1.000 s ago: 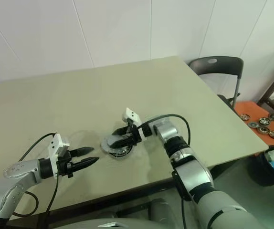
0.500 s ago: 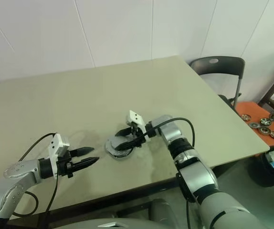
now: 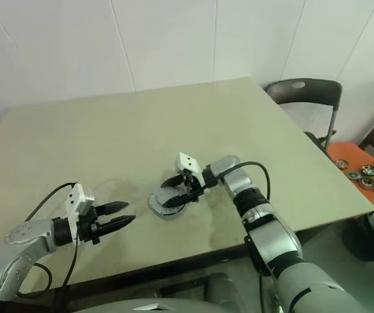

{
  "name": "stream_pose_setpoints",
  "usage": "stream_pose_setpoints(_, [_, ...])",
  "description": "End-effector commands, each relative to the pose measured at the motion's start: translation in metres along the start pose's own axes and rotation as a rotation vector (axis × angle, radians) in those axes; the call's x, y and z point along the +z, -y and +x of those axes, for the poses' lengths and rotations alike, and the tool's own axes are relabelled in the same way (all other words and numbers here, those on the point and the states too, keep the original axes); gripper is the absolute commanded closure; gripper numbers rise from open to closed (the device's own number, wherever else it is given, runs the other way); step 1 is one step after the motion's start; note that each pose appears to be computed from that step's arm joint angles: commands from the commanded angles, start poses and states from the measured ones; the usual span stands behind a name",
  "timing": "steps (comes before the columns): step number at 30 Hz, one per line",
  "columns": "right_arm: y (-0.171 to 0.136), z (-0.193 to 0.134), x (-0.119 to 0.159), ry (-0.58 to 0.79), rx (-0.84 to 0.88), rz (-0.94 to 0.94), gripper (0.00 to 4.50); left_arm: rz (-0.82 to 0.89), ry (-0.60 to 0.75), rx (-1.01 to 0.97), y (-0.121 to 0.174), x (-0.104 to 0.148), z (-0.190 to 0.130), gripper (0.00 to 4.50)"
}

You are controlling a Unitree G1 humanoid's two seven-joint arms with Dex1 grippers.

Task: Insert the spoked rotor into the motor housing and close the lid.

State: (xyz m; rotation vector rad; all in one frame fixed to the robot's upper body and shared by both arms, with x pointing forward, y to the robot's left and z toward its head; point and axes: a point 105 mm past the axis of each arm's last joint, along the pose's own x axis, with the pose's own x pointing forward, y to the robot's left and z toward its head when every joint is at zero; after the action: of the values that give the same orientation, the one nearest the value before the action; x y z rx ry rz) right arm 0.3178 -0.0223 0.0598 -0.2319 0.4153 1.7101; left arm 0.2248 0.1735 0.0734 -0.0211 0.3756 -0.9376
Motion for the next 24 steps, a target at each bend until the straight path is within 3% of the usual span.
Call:
stream_pose_setpoints(1, [-0.011, 0.006, -0.017, -0.064, 0.076, 0.045, 1.47, 0.043, 0.025, 0.006, -0.001, 0.012, -0.003, 1.82])
stream_pose_setpoints(24, [-0.011, -0.004, -0.045, -0.252, 0.08, -0.032, 1.47, 0.046, 0.028, 0.012, -0.003, 0.014, -0.003, 1.82])
